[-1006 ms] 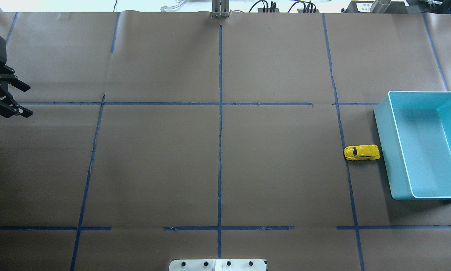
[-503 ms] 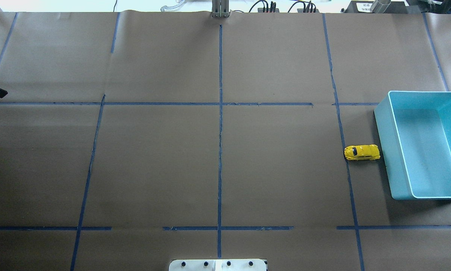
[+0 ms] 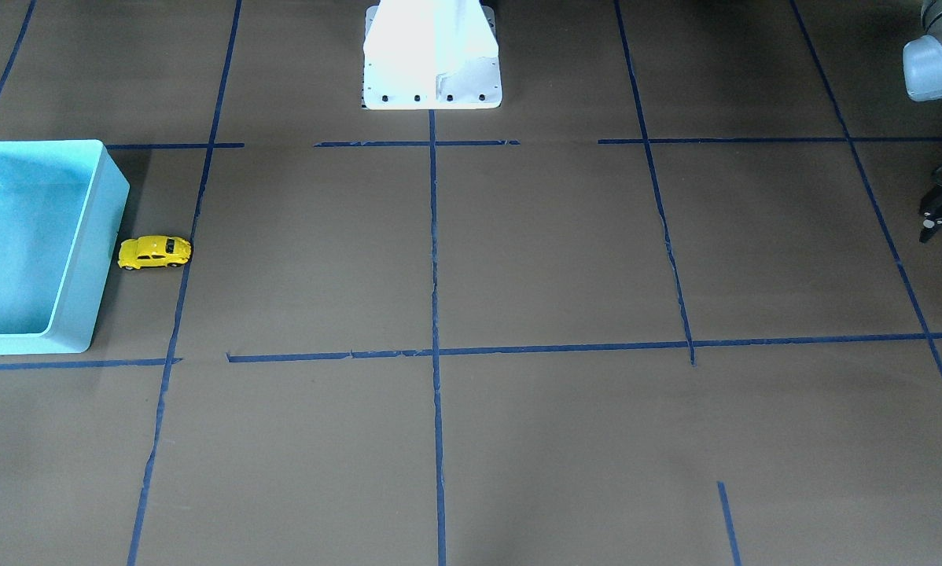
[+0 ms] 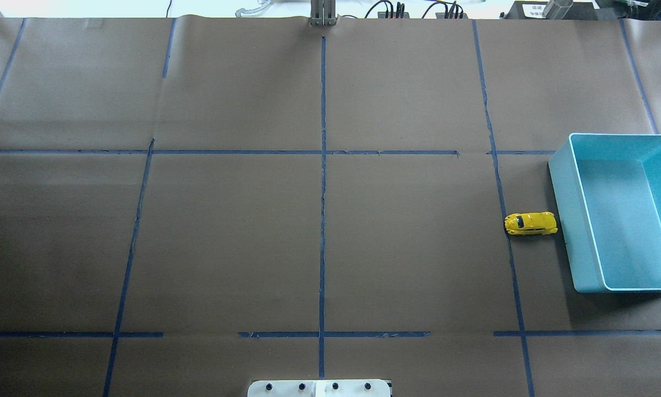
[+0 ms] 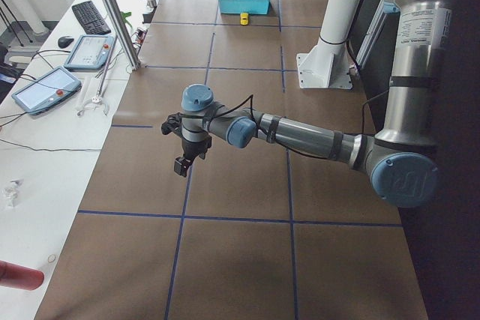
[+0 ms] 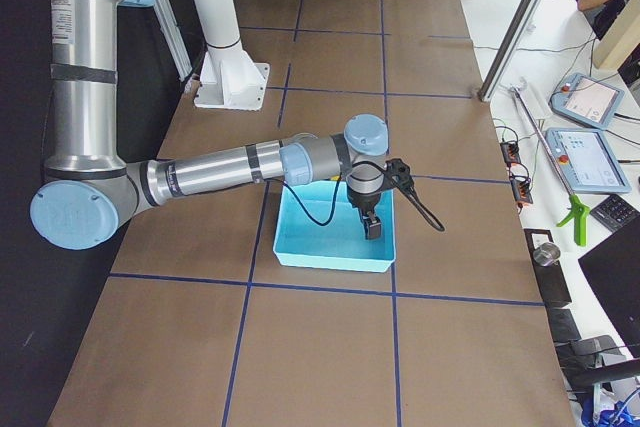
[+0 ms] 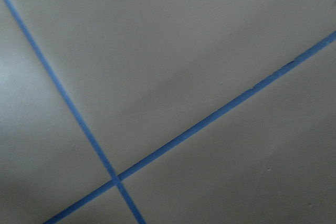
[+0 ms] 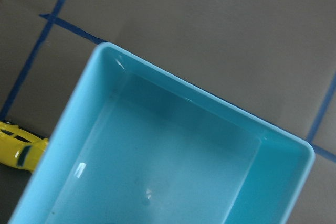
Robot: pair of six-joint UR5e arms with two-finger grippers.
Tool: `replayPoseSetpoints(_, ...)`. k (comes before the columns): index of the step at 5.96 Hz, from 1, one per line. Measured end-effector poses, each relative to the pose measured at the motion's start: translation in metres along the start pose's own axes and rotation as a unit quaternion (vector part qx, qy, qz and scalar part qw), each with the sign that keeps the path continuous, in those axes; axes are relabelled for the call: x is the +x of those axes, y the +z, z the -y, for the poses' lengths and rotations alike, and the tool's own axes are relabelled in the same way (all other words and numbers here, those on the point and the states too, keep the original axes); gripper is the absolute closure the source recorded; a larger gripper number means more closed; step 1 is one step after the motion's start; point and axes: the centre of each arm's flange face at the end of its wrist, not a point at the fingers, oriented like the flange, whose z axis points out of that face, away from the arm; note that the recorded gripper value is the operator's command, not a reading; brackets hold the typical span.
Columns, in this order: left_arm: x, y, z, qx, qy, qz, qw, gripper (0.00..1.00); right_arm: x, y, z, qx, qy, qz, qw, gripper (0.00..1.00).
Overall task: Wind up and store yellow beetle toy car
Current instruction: 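Lower the right gripper onto the yellow car beside the bin and grasp it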
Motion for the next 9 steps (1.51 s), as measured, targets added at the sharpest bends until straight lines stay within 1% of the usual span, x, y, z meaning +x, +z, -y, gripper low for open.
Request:
replayPoseSetpoints(1, -0.024, -0.009, -0.020, -0.030, -0.057, -0.004, 0.9979, 0.00, -0.050, 0.008, 0.038, 0.004, -0.059, 0.000, 0.9983, 0.00)
replayPoseSetpoints(2, -0.043, -0.019, -0.037, -0.050, -0.107, -0.024, 0.9927, 0.00, -0.110, 0.014, 0.063, 0.013, -0.129, 0.001, 0.9915, 0.00)
replayPoseSetpoints(3, -0.057, -0.021, -0.059, -0.058, -0.146, -0.049, 0.9864, 0.00, -0.180, 0.020, 0.075, 0.021, -0.206, 0.009, 0.9783, 0.00)
replayPoseSetpoints(4, -0.067, -0.016, -0.090, -0.064, -0.173, -0.067, 0.9806, 0.00, -0.234, 0.039, 0.074, 0.014, -0.267, 0.016, 0.9634, 0.00)
replayPoseSetpoints(5, -0.074, -0.012, -0.116, -0.067, -0.192, -0.078, 0.9760, 0.00, -0.266, 0.059, 0.066, 0.000, -0.331, 0.015, 0.9435, 0.00)
replayPoseSetpoints(6, -0.076, -0.009, -0.133, -0.072, -0.203, -0.082, 0.9732, 0.00, -0.279, 0.076, 0.060, -0.011, -0.397, -0.001, 0.9178, 0.00)
replayPoseSetpoints(7, -0.077, -0.004, -0.147, -0.078, -0.209, -0.083, 0.9712, 0.00, -0.280, 0.091, 0.055, -0.023, -0.451, -0.017, 0.8920, 0.00)
replayPoseSetpoints(8, -0.079, 0.001, -0.154, -0.084, -0.214, -0.083, 0.9697, 0.00, -0.278, 0.099, 0.054, -0.031, -0.500, -0.027, 0.8651, 0.00)
replayPoseSetpoints(9, -0.082, 0.006, -0.159, -0.090, -0.218, -0.084, 0.9682, 0.00, -0.277, 0.105, 0.052, -0.039, -0.536, -0.041, 0.8424, 0.00)
